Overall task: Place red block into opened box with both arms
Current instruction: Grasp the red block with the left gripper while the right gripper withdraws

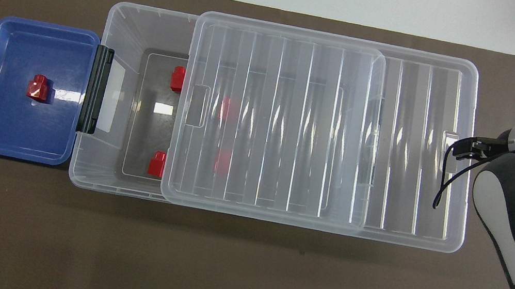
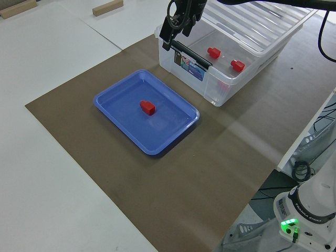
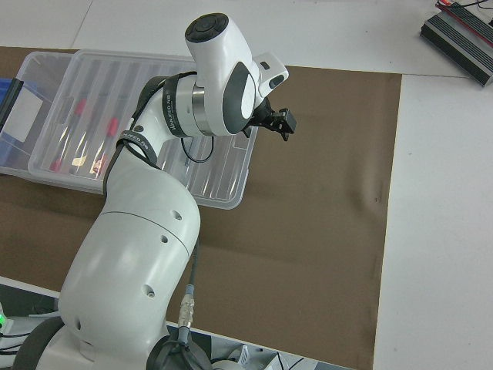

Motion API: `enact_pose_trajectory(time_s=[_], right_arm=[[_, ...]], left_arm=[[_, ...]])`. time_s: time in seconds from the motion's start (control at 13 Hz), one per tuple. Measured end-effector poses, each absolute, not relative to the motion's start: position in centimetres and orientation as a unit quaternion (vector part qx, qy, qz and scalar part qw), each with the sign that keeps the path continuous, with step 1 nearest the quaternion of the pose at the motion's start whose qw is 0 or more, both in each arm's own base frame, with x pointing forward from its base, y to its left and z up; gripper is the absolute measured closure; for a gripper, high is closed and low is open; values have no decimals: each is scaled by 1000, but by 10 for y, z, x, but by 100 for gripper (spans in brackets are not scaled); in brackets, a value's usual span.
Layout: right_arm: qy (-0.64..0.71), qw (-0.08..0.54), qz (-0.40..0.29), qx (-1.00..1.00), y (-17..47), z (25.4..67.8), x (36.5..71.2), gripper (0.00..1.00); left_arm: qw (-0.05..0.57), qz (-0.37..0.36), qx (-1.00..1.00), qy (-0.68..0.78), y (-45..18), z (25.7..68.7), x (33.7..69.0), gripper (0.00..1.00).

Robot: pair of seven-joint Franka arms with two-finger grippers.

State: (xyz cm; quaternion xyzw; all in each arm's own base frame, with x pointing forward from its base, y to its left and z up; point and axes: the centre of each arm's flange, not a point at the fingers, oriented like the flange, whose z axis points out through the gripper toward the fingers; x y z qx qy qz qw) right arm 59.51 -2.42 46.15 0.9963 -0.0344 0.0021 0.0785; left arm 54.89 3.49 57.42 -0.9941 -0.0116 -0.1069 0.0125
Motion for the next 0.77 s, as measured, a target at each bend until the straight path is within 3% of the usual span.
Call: enact_pose_trajectory(time_s=[0.38,0.77], right_arm=[[-41,79,3,996,-32,463,594,0],[-38,79,1,996,-43,464,594,0]], left_arm=[[17,-119,-993,-5,77,460,562,0],[9,-128,-992,-3,88,388,587,0]])
